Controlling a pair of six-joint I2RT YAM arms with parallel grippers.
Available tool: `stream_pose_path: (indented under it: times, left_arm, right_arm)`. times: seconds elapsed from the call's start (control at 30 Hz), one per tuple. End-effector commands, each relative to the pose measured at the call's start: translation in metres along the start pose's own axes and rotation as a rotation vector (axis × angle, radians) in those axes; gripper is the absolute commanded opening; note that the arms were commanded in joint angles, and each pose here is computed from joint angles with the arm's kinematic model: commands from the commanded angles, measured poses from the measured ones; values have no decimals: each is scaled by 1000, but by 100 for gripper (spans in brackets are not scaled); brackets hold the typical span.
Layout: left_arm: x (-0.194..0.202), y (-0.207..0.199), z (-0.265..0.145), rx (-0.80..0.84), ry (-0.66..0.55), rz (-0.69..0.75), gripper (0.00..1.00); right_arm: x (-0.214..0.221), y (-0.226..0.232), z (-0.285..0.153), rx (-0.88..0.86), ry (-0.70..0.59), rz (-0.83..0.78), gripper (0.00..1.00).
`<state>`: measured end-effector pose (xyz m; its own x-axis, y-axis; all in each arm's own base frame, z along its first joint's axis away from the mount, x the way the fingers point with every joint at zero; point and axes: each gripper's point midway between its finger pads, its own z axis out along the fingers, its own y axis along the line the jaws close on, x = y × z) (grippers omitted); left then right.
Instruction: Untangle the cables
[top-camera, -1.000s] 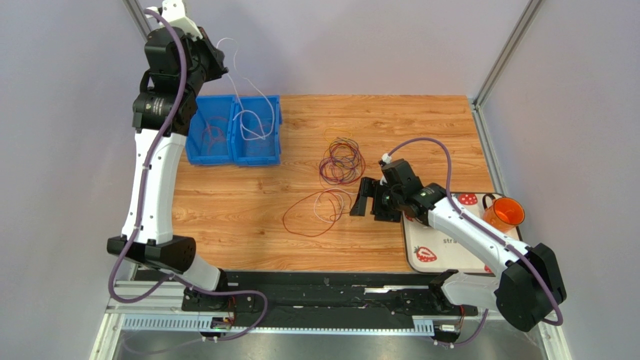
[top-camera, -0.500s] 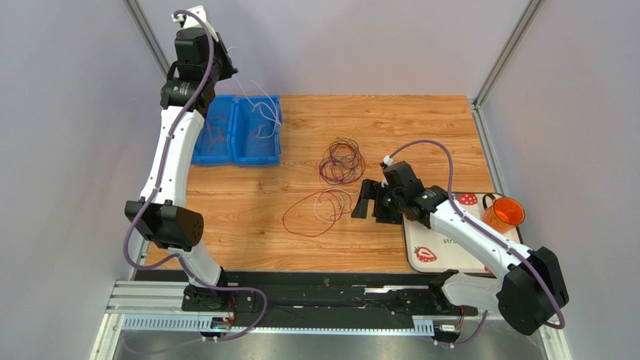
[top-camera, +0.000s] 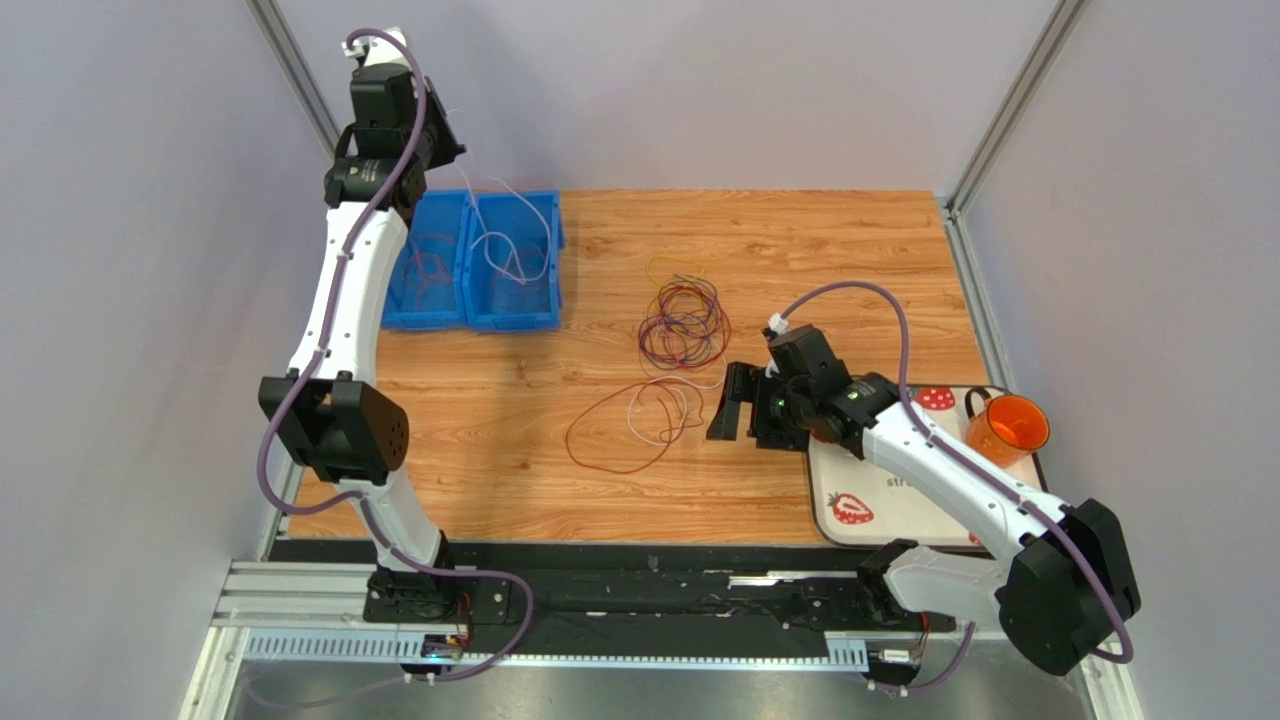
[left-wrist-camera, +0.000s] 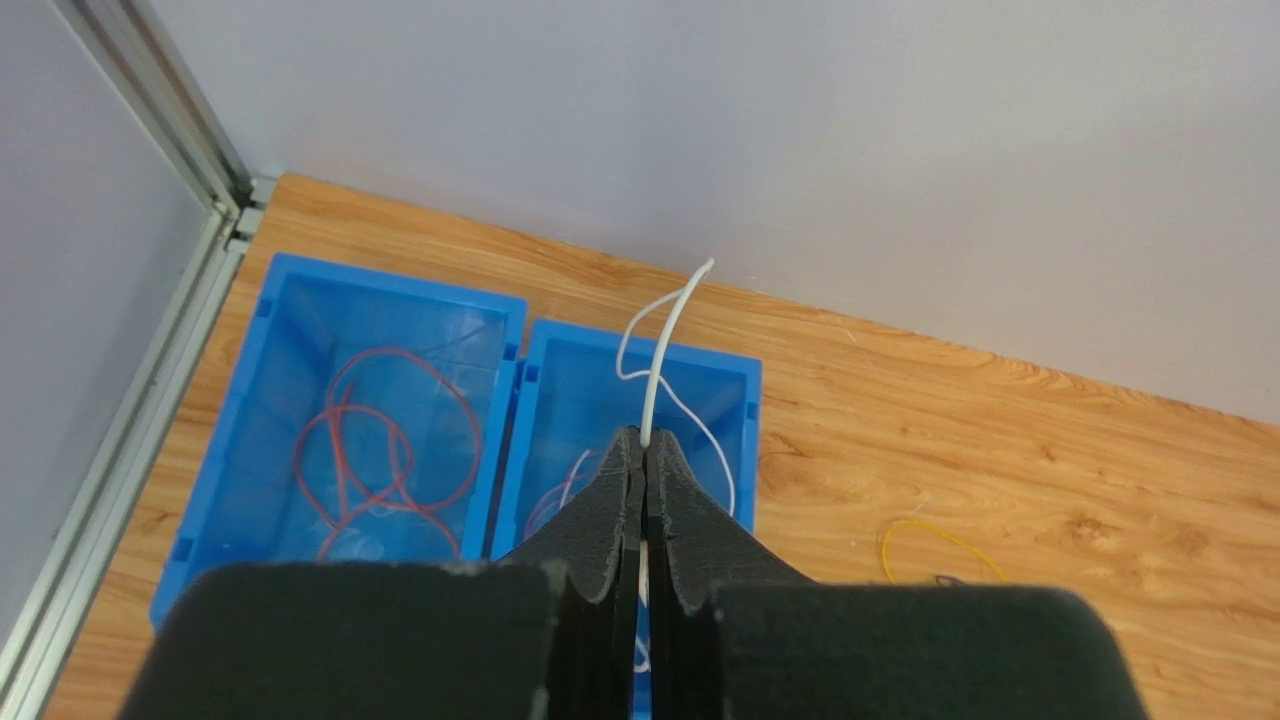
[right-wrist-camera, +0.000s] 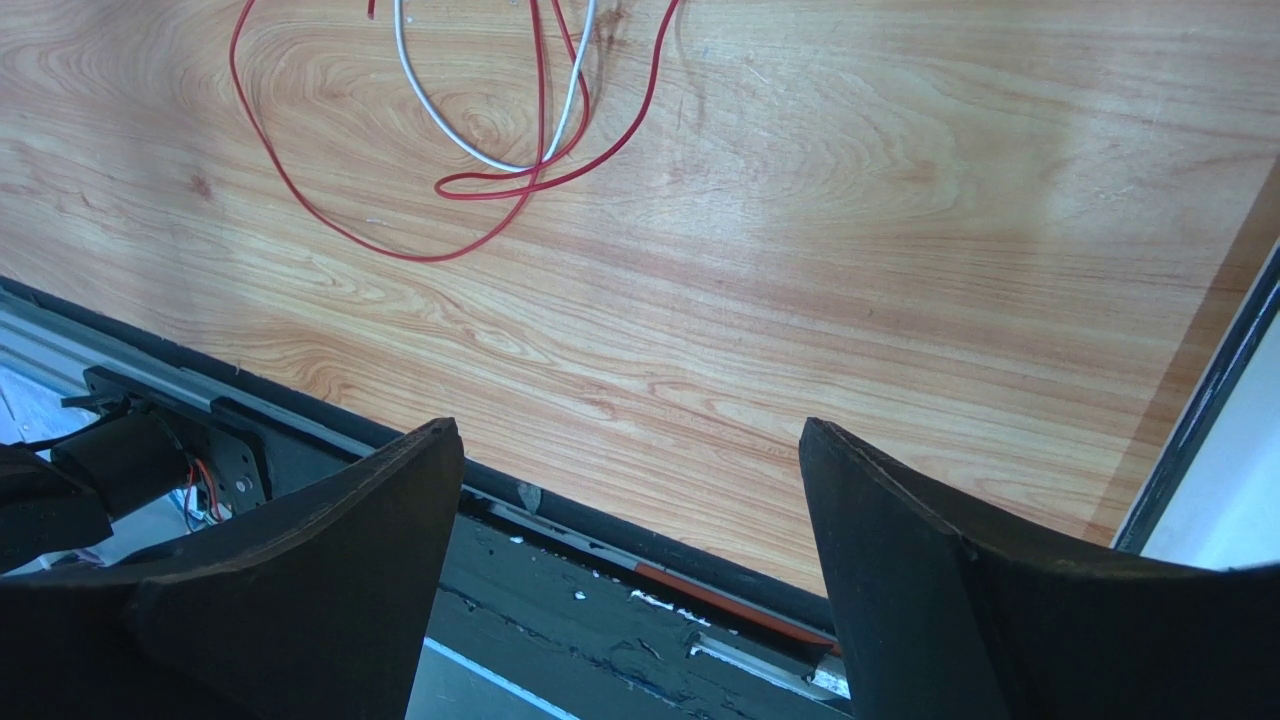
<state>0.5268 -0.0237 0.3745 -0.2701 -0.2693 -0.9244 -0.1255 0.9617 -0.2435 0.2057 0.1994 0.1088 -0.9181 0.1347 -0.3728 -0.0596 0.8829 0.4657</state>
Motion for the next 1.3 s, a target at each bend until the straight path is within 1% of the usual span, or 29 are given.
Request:
stream_pose_path:
  times: [0.0,0.03,0.23,0.4,0.53,0.67,0.7,0.77,0.8,0.83,0.87,0.9,0.93,0.97,1.03,1.07,1.17,1.27]
  left_arm:
    - [3,-13,10,76,-7,-7,0]
    - [6,-16,12,100,-1,-5,0]
    - [37,-8,33,67,71,-1,0]
    - [60,-8,44,84,119,-1,0]
    - [67,-9,47,94,140,-1,0]
    - [65,-11,45,103,140,-9,1]
    - [65,-12,44,105,144,-12,8]
    - [58,-16,40,118,138,-11,25]
    - [57,-18,37,121,140,-4,41]
    - [53,-18,35,110,134,13,49]
    - [39,-21,29,103,106,24,58]
    - [38,-25,23,104,116,38,61]
    - [31,-24,20,85,100,55,63]
    - [15,-29,12,87,69,59,64]
    - [7,-34,0,86,64,71,65]
    - [-4,-39,-10,99,42,71,65]
    - [-5,-50,-32,117,51,86,65]
    - [13,-53,-54,111,100,93,64]
  right_arm:
    - [-5,5,-4,-16,-28,-18,87]
    - [-6,5,-5,-16,-28,-17,87]
    - [-7,5,-5,-15,-31,-16,87]
    - [-6,5,-3,-13,-24,-12,87]
    - [-6,7,-3,-20,-23,-12,87]
    - [-6,7,-3,-20,-24,-12,87]
    - [-6,7,-3,-20,-25,-8,87]
    - [-6,7,-3,-21,-25,-9,87]
    - [-6,7,-3,-21,-25,-9,87]
    - [-6,7,-3,-22,-25,-8,87]
    - [-6,7,-3,-21,-26,-8,87]
    - [-6,7,-3,-23,-28,-10,87]
    - [-6,8,-3,-24,-26,-8,87]
    - [-7,8,-2,-23,-26,-7,87]
    - [-9,11,-3,-31,-29,-5,87]
    - [-10,12,-3,-36,-31,-3,87]
    - [-12,16,-2,-52,-34,3,87]
    - [-12,19,-2,-57,-32,8,87]
